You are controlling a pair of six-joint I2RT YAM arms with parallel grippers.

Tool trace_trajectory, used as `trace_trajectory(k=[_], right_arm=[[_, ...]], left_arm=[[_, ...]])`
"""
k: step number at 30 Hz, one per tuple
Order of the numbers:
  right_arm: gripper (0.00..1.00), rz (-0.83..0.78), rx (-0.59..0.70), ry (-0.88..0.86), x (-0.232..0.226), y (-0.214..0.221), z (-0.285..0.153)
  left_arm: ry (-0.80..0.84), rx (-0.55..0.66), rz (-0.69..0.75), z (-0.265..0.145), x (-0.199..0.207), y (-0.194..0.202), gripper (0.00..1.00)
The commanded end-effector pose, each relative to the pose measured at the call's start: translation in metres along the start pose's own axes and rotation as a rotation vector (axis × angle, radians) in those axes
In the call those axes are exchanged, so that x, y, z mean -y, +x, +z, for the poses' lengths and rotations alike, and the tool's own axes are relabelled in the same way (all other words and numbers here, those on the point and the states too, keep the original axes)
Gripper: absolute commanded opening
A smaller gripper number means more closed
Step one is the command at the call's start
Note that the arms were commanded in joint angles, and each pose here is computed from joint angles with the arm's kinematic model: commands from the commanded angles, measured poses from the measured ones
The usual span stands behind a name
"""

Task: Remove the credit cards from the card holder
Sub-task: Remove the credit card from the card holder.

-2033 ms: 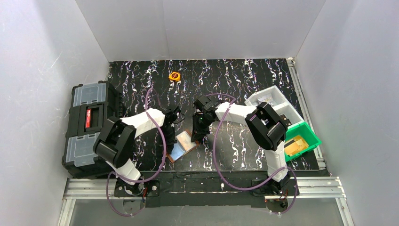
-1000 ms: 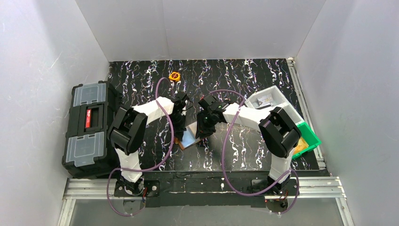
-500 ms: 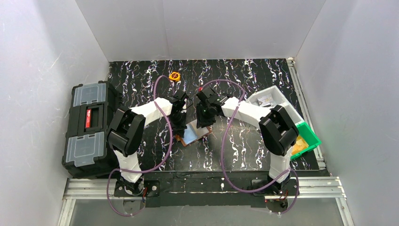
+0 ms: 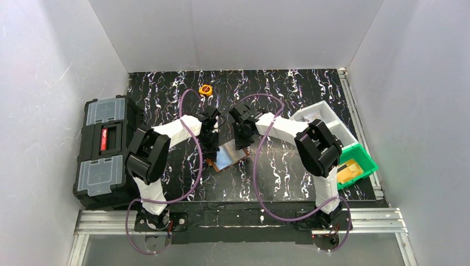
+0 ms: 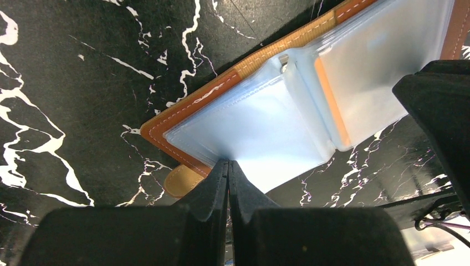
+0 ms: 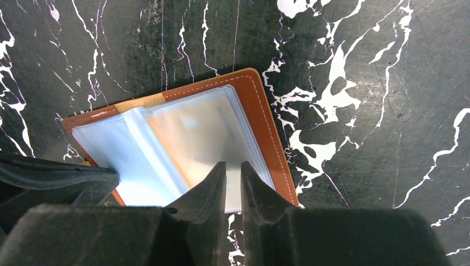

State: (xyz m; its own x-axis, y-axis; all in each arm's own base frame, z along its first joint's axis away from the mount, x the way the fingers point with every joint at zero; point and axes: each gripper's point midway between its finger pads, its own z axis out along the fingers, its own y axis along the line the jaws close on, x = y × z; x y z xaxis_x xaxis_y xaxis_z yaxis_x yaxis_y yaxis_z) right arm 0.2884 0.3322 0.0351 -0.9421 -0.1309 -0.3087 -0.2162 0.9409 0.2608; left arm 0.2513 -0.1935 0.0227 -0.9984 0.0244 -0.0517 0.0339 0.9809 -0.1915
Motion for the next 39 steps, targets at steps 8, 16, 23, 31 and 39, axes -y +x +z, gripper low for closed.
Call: trace_trajectory(k=[8, 16, 23, 31, 39], right_arm=[[0.21, -0.019, -0.109, -0.023, -0.011, 0.038, 0.014], [0.21, -0.014, -0.166, -0.123, -0.035, 0.051, 0.013], [0.20, 0.030, -0.194, -0.144, -0.034, 0.054, 0.016], [0.20, 0.062, -0.206, -0.140, -0.027, 0.057, 0.021], [0.16, 0.104, -0.214, -0.139, -0.021, 0.058, 0.027]], left_arm=[[-0.109, -0.027, -0.007, 0.026, -0.029, 0.006, 0.00], [-0.104, -0.031, -0.008, 0.028, -0.028, 0.005, 0.00], [-0.050, 0.004, -0.004, 0.008, -0.013, -0.004, 0.00], [0.095, 0.129, -0.021, -0.059, 0.031, -0.040, 0.00], [0.176, 0.045, -0.097, -0.026, 0.059, -0.063, 0.00]])
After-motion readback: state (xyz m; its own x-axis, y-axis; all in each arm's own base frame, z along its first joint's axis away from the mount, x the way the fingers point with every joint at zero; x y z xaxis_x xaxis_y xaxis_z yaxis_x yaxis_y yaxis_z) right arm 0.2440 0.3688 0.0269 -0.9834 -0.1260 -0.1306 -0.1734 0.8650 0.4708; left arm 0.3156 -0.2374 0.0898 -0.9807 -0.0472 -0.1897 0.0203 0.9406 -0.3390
